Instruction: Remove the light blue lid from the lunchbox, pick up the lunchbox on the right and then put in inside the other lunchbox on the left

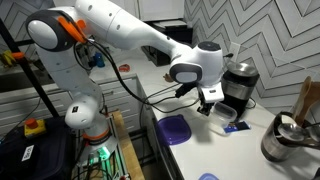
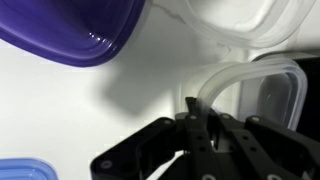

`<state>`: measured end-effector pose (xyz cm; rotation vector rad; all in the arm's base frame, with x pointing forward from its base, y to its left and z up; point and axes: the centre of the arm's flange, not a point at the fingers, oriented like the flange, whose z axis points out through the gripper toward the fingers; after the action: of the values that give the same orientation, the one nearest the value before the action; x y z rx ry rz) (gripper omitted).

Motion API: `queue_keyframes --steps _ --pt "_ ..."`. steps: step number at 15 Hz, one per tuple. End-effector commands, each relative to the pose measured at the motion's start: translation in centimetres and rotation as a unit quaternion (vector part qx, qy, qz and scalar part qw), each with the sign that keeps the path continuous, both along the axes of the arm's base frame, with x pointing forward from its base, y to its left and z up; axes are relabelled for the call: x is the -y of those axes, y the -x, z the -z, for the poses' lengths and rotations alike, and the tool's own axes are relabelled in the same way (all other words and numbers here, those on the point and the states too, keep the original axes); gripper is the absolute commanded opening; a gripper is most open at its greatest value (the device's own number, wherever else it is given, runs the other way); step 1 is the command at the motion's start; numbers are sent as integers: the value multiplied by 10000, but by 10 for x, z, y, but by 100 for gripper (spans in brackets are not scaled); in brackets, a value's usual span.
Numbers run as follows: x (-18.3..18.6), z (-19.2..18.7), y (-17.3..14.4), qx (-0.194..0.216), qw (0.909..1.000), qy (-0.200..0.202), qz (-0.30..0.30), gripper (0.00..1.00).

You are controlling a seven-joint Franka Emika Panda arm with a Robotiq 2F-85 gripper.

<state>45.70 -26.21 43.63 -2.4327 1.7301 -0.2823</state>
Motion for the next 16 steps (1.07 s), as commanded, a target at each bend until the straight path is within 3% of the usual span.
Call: queue_keyframes --steps 1,5,6,16 --pt "-3 -3 0 19 10000 19 -1 5" --pt "-2 -2 -2 10 10000 22 6 5" --pt "-6 -3 -3 6 10000 75 36 1" --pt "-80 -15 0 115 9980 -130 605 1"
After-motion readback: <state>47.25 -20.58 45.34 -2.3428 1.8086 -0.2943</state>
